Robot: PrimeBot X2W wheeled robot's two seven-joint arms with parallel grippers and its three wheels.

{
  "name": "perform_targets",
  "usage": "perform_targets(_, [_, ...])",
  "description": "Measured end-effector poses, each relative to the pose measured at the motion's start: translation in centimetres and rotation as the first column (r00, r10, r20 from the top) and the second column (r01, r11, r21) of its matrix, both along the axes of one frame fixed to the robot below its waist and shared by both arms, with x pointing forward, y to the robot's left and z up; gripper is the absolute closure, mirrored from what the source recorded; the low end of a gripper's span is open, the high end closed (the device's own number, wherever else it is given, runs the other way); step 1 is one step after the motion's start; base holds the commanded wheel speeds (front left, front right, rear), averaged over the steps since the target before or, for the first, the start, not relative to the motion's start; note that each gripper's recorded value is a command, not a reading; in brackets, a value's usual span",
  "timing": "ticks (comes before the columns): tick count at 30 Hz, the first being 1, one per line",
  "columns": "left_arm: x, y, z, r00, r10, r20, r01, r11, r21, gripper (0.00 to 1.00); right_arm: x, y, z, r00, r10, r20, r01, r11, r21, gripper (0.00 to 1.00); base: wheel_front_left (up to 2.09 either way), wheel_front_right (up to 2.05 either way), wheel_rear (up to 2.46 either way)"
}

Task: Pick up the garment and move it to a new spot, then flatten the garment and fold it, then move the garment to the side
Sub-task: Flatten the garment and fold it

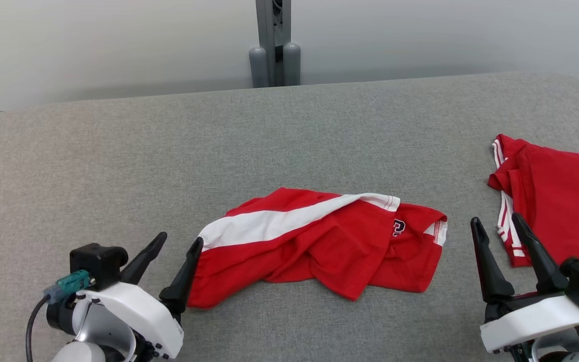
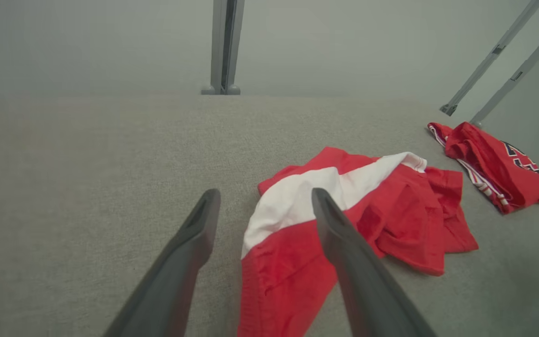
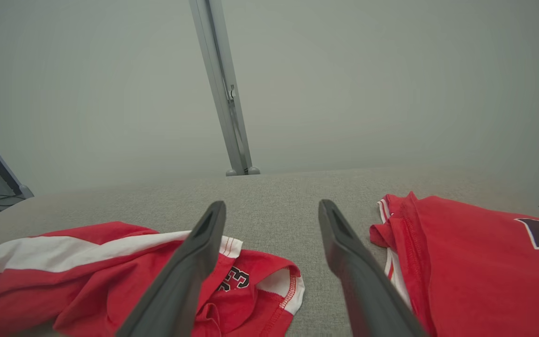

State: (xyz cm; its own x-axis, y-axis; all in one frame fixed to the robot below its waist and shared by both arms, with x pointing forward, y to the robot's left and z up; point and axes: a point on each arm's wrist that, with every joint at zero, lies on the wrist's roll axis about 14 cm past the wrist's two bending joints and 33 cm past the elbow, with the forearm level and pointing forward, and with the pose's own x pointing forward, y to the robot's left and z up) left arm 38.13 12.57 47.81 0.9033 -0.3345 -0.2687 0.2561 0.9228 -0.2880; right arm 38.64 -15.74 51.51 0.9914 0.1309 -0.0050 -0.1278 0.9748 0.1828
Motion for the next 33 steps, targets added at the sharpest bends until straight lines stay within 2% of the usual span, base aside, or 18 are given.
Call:
perform_targets(9, [1.1,-1.2,-4.7,0.981,-0.078,-0.176,0.072,0.997,-0.041,0.0,-0.1,-1.2,-1.7,0.998,-0.039,-0.048,0.039,0.999,0.008,0.0,0.0,0.0,0.0])
perform_targets(10, [1.3,-1.2,-5.0,0.98,-0.081,-0.183,0.075,0.996,-0.04,0.07,-0.1,-1.3,-1.8,0.998,-0.042,-0.05,0.043,0.999,0.007,0.0,0.0,0.0,0.0])
perform_targets(11, [1.4,-1.2,-5.2,0.978,-0.086,-0.189,0.079,0.996,-0.045,0.19,0.0,-1.4,-1.9,0.998,-0.045,-0.049,0.045,0.999,0.007,0.0,0.0,0.0,0.0])
perform_targets(12, [1.5,-1.3,-5.4,0.978,-0.087,-0.192,0.08,0.996,-0.046,0.54,0.1,-1.5,-1.9,0.998,-0.048,-0.048,0.048,0.999,0.006,0.0,0.0,0.0,0.0])
perform_targets(14, [1.8,-1.4,-5.5,0.978,-0.094,-0.188,0.086,0.995,-0.049,1.0,0.1,-1.7,-2.1,0.997,-0.054,-0.053,0.055,0.998,0.008,0.0,0.0,0.0,0.0])
perform_targets(20, [1.6,-1.4,-5.8,0.976,-0.097,-0.194,0.089,0.995,-0.052,1.0,0.6,-2.8,-1.7,0.996,-0.087,-0.032,0.087,0.996,0.018,0.0,0.0,0.0,0.0])
perform_targets(26, [2.2,-1.5,-5.3,0.981,-0.103,-0.165,0.096,0.994,-0.053,1.0,3.4,-3.3,-0.1,0.995,-0.097,0.017,0.097,0.995,0.038,0.0,0.0,0.0,0.0])
perform_targets(29, [2.5,-1.7,-5.1,0.982,-0.114,-0.154,0.107,0.993,-0.05,1.0,5.4,-1.8,-0.7,0.999,-0.05,-0.016,0.051,0.999,0.008,0.0,0.0,0.0,0.0])
perform_targets(33, [3.1,-1.9,-4.7,0.984,-0.121,-0.133,0.115,0.992,-0.048,1.0,7.4,1.8,-2.8,0.993,0.066,-0.099,-0.065,0.998,0.011,0.0,0.0,0.0,0.0])
